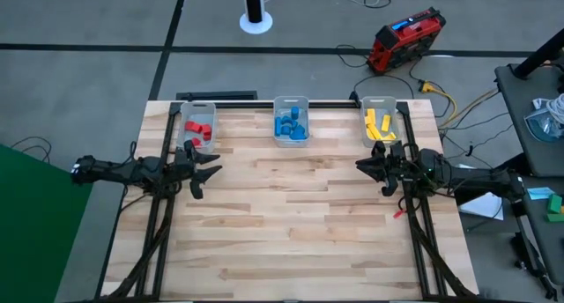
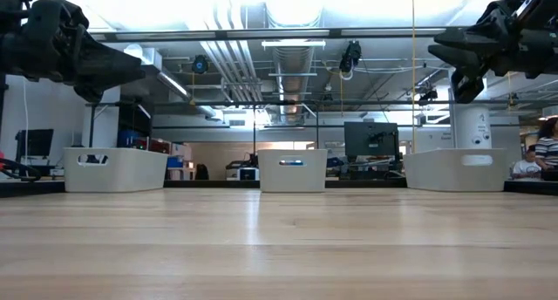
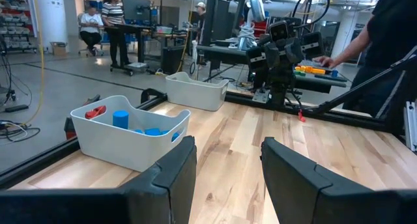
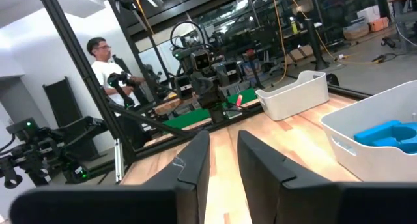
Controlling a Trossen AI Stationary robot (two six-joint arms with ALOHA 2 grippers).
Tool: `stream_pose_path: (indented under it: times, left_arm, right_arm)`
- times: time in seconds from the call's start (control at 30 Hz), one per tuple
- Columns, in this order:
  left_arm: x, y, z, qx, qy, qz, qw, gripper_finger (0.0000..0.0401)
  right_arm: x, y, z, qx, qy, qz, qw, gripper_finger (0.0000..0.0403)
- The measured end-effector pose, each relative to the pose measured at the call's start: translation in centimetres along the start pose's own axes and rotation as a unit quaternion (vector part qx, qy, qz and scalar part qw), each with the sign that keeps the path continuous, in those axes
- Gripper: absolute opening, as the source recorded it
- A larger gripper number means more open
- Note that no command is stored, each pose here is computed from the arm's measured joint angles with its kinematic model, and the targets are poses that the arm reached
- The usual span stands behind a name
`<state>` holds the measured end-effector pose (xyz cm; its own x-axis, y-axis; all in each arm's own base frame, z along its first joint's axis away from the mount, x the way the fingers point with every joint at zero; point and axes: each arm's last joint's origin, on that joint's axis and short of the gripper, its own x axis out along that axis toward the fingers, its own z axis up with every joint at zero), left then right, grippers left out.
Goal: Sort blocks
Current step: Return to Home Position
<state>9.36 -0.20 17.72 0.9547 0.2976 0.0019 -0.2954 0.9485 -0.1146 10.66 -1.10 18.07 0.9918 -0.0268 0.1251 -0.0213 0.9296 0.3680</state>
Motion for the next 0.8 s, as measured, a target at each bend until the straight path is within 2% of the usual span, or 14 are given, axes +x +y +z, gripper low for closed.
stream_pose_path:
  times: [0.5, 0.8]
  left_arm:
    - [0.00, 0.00, 0.00, 0.000, 0.000, 0.000, 1.000, 0.0151]
    - [0.00, 0.00, 0.00, 0.000, 0.000, 0.000, 1.000, 0.0151]
  right_arm:
    - [0.00, 0.02, 0.05, 0.000, -0.001, 0.000, 1.000, 0.0097]
    - [0.00, 0.06, 0.16, 0.000, -0.003, 0.001, 1.000, 0.0093]
